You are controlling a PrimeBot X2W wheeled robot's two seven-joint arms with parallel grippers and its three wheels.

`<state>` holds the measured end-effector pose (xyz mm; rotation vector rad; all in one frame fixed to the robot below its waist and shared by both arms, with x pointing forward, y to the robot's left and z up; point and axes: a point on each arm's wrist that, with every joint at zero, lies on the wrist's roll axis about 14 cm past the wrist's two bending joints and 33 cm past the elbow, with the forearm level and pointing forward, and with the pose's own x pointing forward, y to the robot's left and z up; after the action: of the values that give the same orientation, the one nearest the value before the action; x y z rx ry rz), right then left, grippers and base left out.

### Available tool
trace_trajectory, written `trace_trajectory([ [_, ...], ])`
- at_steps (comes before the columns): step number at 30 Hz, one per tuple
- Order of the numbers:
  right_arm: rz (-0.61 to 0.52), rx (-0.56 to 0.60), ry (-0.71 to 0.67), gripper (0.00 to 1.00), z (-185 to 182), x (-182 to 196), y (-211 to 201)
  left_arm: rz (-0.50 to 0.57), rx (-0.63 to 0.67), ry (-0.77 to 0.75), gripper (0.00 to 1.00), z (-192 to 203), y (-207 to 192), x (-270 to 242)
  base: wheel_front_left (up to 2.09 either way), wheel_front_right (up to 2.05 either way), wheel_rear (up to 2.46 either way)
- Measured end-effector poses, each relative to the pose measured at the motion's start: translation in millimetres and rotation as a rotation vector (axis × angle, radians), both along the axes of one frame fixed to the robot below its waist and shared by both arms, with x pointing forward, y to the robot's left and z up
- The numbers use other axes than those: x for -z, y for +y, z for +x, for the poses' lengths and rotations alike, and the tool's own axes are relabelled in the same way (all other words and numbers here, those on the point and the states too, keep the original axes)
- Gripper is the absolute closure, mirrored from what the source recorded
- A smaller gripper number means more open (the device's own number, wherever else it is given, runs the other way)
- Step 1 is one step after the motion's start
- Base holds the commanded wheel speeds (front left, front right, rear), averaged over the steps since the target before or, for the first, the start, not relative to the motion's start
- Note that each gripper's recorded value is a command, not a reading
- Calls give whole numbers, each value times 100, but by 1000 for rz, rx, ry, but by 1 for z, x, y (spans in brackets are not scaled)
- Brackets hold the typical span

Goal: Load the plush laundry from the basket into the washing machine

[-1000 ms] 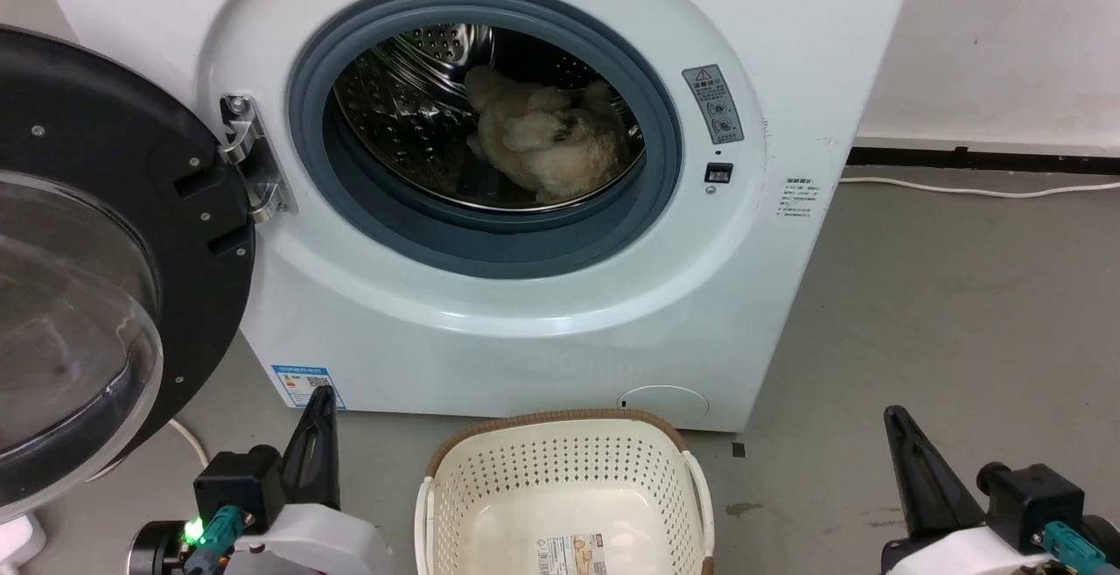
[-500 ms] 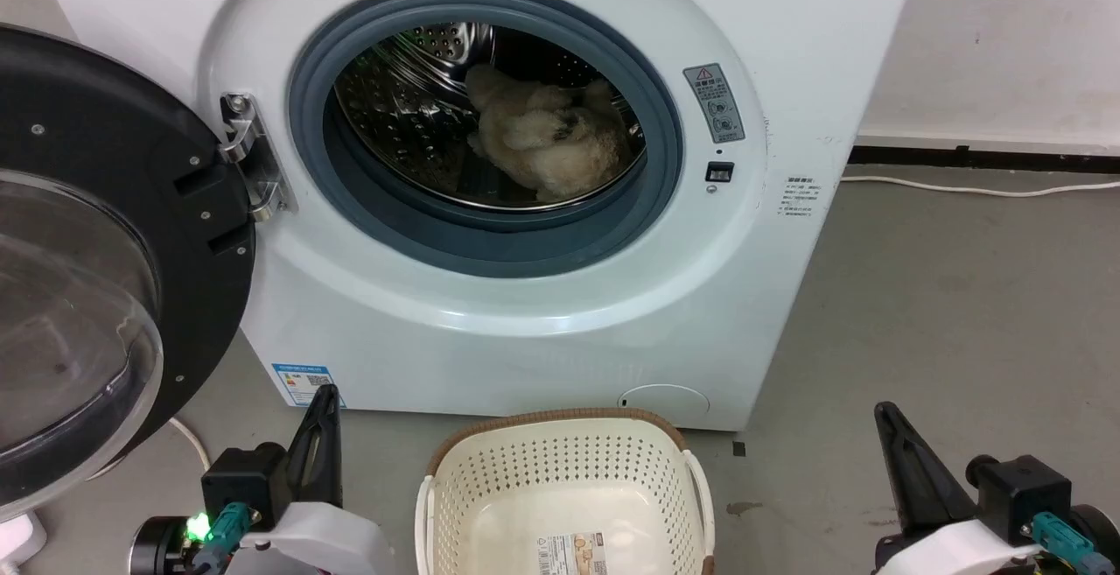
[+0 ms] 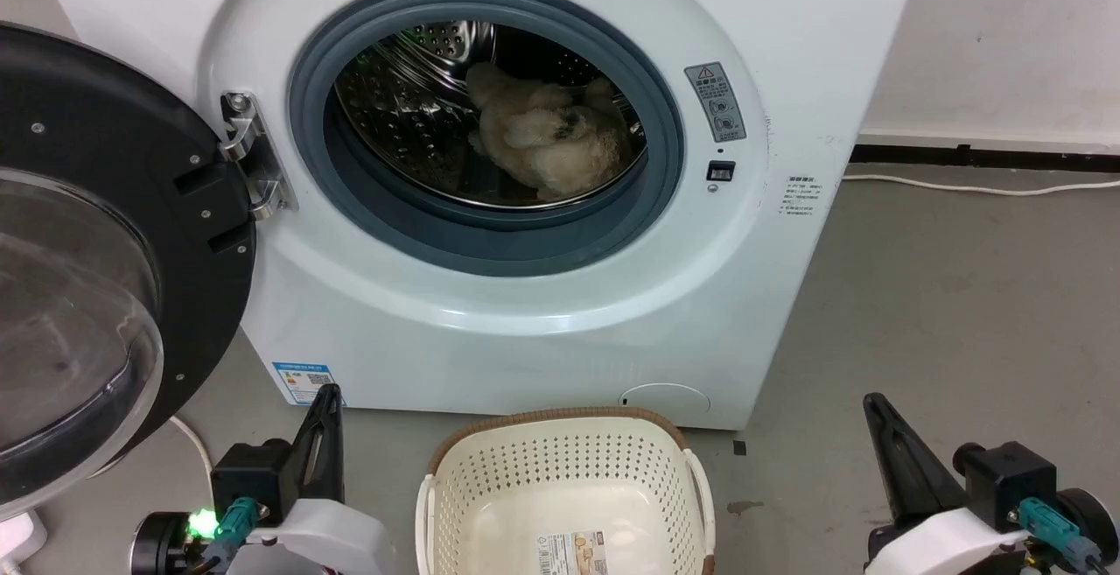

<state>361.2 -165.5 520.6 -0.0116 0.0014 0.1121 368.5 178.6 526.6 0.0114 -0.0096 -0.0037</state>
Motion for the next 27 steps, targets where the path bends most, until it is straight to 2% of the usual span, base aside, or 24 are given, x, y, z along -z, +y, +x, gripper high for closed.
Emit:
trace_trajectory([
  [27,-29,-17,9,100,8,-3,6,31,-7,23,100,1,0,3,0,0,0],
])
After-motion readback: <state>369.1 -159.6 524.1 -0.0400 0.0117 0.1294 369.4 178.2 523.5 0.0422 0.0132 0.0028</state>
